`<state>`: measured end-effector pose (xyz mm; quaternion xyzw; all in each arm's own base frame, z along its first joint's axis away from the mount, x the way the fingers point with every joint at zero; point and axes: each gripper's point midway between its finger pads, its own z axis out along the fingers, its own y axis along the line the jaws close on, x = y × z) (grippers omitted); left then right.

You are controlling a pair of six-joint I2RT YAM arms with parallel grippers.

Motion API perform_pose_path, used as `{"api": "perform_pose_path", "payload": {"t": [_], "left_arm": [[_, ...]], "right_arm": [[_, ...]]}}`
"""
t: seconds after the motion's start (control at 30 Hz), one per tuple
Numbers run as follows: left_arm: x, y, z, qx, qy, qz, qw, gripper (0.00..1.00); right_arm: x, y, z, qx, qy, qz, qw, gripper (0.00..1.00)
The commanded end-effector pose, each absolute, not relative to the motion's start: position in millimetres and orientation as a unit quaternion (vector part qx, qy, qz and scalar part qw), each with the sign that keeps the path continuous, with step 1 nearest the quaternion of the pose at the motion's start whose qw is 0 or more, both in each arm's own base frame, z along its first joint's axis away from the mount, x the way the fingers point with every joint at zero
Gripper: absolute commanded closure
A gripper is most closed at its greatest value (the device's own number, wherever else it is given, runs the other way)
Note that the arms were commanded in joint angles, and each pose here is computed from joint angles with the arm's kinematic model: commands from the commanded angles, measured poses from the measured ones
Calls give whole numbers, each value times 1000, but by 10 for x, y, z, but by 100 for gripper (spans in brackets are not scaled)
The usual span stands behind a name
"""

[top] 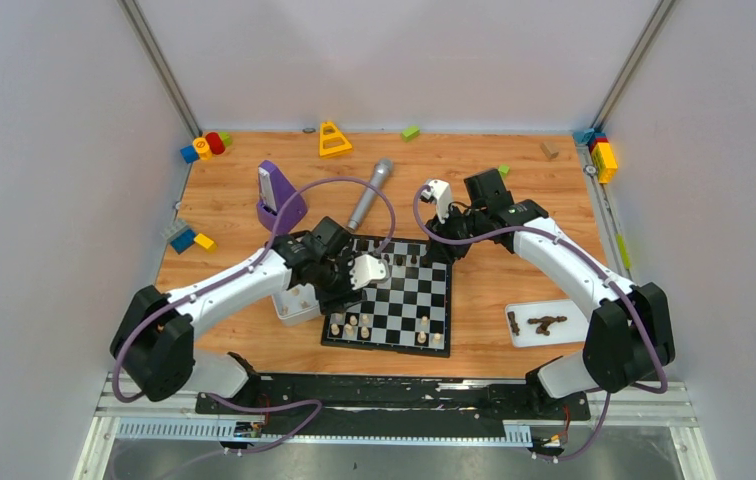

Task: Set up the chess pieces on the board
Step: Adjust the chess piece on the chessboard, then pick up the chess piece from the storage box.

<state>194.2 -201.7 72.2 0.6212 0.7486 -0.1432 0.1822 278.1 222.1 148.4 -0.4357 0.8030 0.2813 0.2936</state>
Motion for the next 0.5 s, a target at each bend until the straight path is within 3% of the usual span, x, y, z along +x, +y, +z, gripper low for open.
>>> {"api": "perform_pose_path", "payload": {"t": [0.0,0.27,0.47], "left_arm": [[2111,-2069,1151,601,742,-144,260,33],[2416,-1331,1502,506,788,-102,335,35],[2567,-967,1214,484,816,-50,312,35]], "right_arm": [[2818,2270,1525,-441,793,286,307,65],[2830,2261,1525,-442,794,282,308,66],[2831,2262,1500,-441,796,282,304,66]]}}
